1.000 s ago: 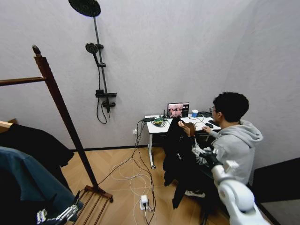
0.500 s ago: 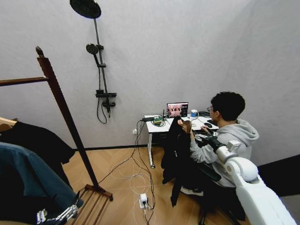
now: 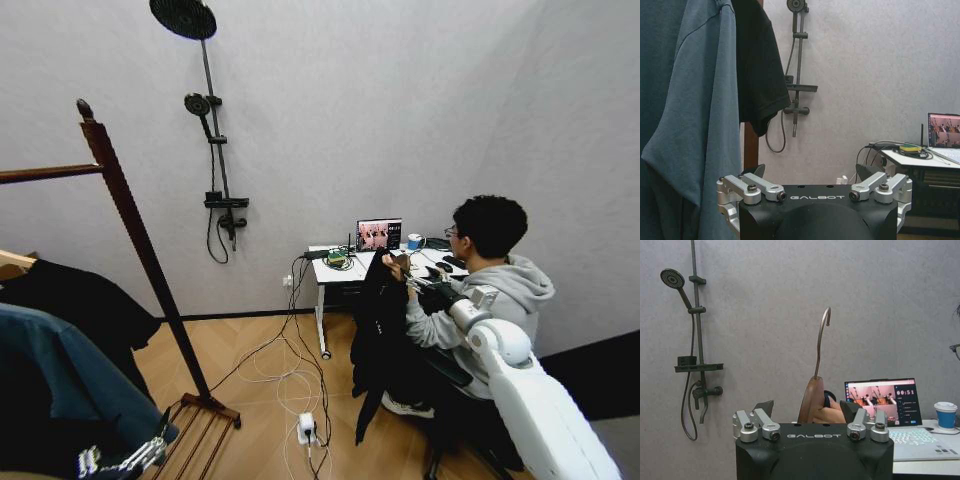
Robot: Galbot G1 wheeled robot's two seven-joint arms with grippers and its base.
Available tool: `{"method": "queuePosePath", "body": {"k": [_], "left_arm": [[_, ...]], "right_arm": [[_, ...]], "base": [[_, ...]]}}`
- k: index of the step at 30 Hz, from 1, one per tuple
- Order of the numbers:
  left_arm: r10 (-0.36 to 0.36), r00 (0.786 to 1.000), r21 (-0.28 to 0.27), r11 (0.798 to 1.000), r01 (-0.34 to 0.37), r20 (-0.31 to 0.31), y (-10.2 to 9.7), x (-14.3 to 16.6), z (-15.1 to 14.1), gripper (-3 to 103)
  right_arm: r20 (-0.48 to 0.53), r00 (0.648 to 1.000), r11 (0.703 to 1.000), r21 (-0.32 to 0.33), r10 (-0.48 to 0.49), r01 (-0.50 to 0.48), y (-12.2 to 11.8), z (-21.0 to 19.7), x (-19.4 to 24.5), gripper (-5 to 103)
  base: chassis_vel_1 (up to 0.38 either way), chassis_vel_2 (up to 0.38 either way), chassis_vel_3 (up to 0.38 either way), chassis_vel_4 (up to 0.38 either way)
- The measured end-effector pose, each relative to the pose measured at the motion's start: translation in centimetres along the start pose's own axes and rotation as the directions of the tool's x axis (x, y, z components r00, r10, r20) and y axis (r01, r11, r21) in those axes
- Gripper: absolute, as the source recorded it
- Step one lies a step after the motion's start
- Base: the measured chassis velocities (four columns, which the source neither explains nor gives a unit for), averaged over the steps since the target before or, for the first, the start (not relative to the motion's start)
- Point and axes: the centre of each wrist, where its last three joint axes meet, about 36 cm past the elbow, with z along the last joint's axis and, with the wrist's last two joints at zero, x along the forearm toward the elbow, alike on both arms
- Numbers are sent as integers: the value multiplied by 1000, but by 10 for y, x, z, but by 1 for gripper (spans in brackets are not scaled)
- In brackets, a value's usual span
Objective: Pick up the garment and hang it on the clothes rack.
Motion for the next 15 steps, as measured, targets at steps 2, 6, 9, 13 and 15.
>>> {"method": "queuePosePath", "body": {"k": [2, 6, 9, 13, 15], "left_arm": [[0, 1000, 0, 1000, 0, 0, 0, 0, 0, 100], [0, 1000, 0, 1000, 0, 0, 0, 0, 0, 100], [0, 1000, 0, 1000, 0, 0, 0, 0, 0, 100], [0, 1000, 0, 1000, 0, 0, 0, 0, 0, 100], [0, 1000, 0, 1000, 0, 0, 0, 0, 0, 100]], "right_arm": [[-3, 1000, 1000, -5, -4, 4, -1, 1, -1, 63], [-3, 1000, 1000, -7, -1, 1, -2, 1, 0, 52], [-4, 1000, 1000, -2, 11, -11, -8, -3, 2, 41], [-7, 999, 999, -5, 35, -35, -16, -4, 5, 25], [-11, 999, 999, -6, 41, -41, -18, -1, 7, 20]], "base": [[0, 0, 0, 0], [0, 0, 0, 0], [0, 0, 0, 0], [0, 0, 0, 0], [0, 0, 0, 0]]}}
